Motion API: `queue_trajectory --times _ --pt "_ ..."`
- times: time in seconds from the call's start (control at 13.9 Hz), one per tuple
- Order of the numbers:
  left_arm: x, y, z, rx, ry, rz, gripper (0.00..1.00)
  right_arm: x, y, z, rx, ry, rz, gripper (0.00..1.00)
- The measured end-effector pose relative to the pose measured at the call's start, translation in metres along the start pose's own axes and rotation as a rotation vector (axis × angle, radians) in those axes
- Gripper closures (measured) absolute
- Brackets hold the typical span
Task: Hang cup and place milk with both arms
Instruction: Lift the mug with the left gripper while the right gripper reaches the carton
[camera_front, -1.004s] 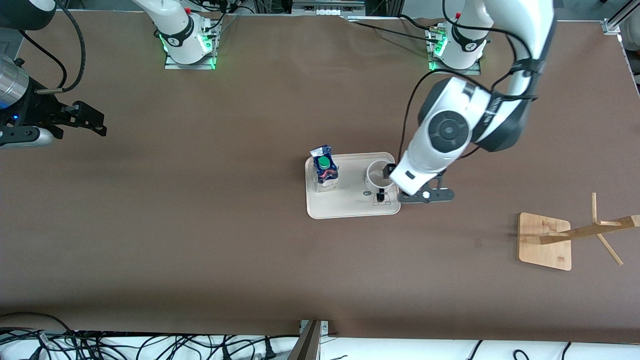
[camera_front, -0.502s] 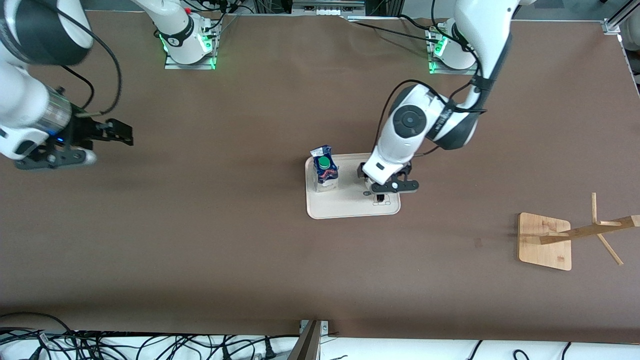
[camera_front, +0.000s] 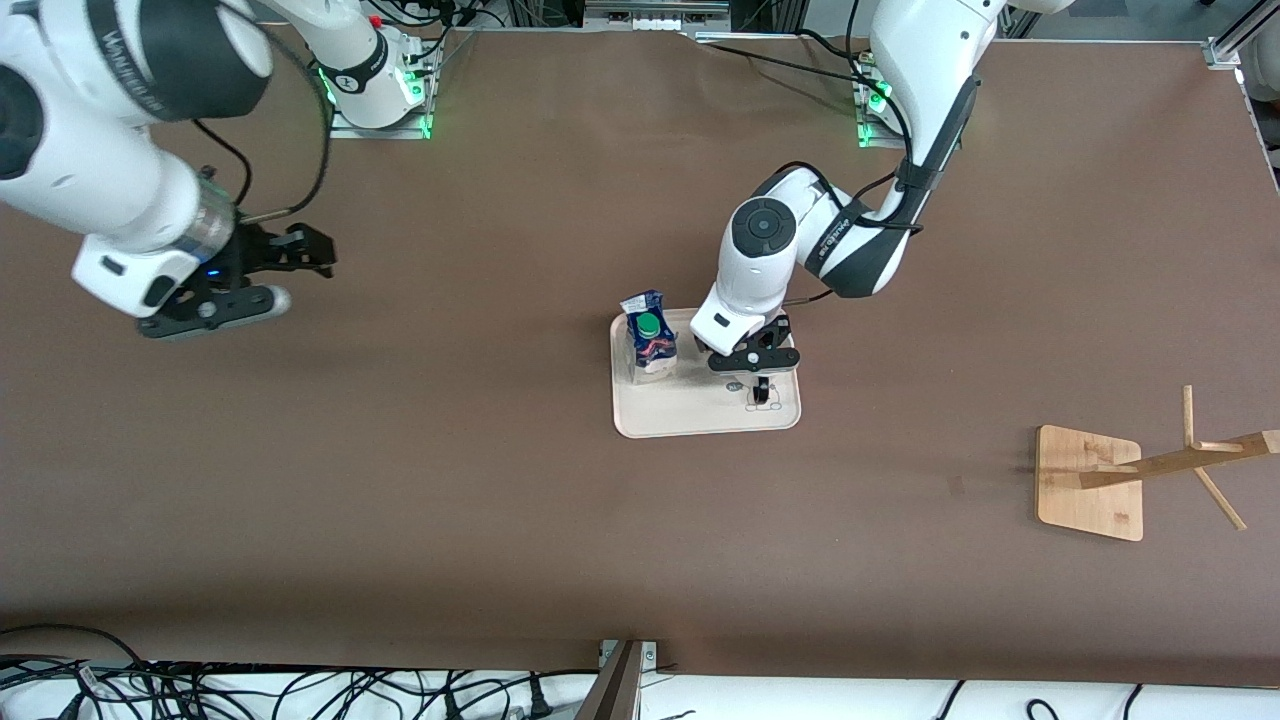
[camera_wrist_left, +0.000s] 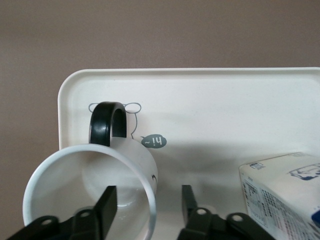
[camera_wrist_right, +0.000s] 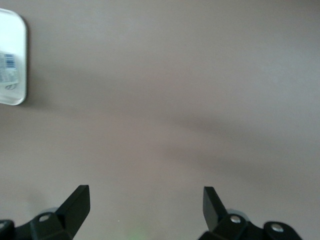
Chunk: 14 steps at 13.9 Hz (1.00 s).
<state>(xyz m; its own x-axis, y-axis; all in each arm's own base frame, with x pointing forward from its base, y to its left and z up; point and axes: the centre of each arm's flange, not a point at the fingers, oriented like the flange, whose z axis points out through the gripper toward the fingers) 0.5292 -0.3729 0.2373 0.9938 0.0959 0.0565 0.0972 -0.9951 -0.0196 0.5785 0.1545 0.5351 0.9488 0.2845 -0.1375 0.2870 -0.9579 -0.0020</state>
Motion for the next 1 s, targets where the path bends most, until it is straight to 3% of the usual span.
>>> queue_trajectory --times 0.29,0.36,0.5,0.65,0.79,1.0 --pt "0.001 0.001 -0.001 -0.006 0.006 0.0 0.88 0.003 -0.012 0.0 -0.004 0.0 -0.018 0.0" --pt "0.004 0.001 -0.006 -0.011 0.015 -0.001 0.94 0.003 -0.012 0.0 -0.004 -0.001 -0.019 0.0" --pt "0.017 -0.003 -0.03 -0.033 0.053 -0.018 0.93 0.004 -0.018 0.002 0.001 -0.002 -0.029 0.0" --pt "0.051 -0.033 -0.082 -0.051 0.11 -0.057 0.93 0.009 -0.031 0.007 0.051 -0.002 -0.042 0.0" --pt "0.093 -0.099 -0.148 -0.029 0.14 -0.083 0.93 0.014 -0.04 0.014 0.081 -0.002 -0.049 0.0" --pt "0.127 -0.188 -0.216 0.021 0.135 -0.131 0.93 0.027 -0.079 0.031 0.087 0.014 -0.092 0.0"
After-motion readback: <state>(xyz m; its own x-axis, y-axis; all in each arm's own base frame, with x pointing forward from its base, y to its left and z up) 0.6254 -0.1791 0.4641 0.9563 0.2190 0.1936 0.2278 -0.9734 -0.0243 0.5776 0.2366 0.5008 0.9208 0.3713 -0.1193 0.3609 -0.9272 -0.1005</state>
